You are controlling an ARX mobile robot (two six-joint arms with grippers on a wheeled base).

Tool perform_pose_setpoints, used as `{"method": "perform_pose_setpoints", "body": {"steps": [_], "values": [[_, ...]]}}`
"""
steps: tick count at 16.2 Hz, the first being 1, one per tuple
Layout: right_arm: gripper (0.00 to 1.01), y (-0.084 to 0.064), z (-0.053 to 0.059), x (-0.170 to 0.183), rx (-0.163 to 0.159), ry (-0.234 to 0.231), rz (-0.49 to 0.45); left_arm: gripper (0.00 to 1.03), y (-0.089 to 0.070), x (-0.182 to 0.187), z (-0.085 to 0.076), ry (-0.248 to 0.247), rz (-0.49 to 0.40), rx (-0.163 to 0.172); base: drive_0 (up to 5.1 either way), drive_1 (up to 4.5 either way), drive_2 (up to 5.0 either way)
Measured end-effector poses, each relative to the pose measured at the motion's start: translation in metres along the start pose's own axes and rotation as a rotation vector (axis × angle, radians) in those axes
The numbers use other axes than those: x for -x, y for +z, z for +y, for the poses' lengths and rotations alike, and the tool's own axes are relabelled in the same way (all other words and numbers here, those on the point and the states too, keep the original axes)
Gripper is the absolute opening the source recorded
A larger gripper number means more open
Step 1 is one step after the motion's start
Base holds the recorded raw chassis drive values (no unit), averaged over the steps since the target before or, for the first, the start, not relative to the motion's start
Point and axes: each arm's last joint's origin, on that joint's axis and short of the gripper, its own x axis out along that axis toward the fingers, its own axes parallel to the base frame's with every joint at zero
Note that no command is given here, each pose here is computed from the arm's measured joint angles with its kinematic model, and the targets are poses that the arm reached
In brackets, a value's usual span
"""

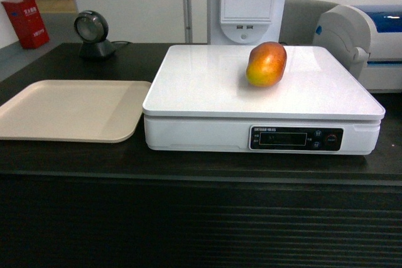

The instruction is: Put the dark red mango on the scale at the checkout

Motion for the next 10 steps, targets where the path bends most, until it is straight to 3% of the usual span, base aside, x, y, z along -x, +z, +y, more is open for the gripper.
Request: {"method": "perform_pose_setpoints", "body": {"steps": [2,3,10], "values": [[0.98,0.0,0.0,0.0,0.0,0.0,0.0,0.02,-0.0047,0.0032,0.0,0.0,-0.028,0.0,0.0,0.0,0.0],[0.98,0.0,0.0,0.0,0.0,0.0,0.0,0.02,-0.0087,0.0045,0.0,0.0,0.0,0.0,0.0,0.0,0.0],[0.98,0.0,0.0,0.0,0.0,0.0,0.0,0.02,-0.0078,0.0113,0.0,0.0,-0.013,0.0,0.0,0.0,0.0]]}}
